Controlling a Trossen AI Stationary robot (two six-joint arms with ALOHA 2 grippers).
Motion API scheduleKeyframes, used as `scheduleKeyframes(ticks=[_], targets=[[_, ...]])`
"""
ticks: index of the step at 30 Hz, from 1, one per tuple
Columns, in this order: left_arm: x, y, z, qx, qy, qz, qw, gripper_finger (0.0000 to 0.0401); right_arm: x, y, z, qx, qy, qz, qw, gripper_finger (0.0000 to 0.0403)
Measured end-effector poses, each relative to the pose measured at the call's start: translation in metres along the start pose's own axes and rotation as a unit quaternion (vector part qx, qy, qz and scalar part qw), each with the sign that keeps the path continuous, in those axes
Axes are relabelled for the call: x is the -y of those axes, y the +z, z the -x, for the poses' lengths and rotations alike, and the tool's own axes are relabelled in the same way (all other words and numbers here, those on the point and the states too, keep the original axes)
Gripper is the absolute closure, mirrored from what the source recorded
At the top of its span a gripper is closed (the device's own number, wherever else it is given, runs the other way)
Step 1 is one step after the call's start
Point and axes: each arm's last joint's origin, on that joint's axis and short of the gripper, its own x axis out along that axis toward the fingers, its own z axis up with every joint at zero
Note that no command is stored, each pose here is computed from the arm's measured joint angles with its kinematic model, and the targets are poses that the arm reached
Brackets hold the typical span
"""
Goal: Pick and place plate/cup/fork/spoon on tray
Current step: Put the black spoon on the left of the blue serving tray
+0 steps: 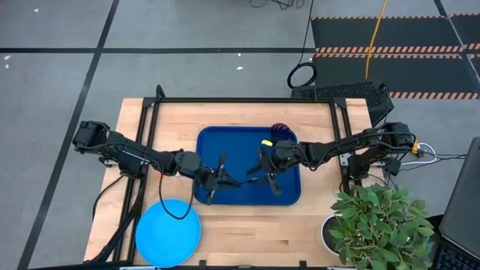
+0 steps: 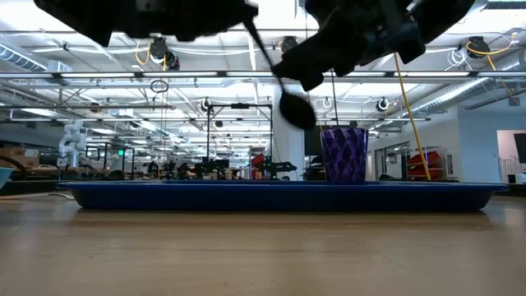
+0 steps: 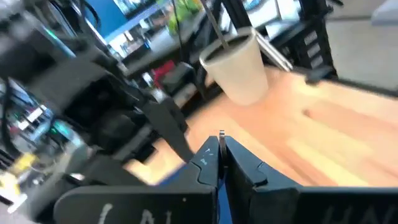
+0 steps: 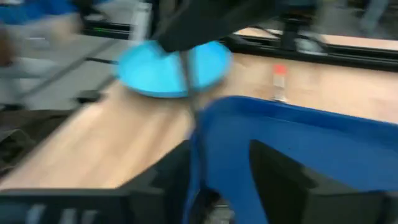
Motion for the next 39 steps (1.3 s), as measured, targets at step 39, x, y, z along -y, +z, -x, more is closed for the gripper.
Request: scheduleKeyframes(ticks=[39], targets=[[0.081,-0.053,0.005,-0.414,0.172,-0.063,0.891,0.0396,0.001,0.016,0.041,-0.042,-0.191,-0.021,0.980,0.0131]])
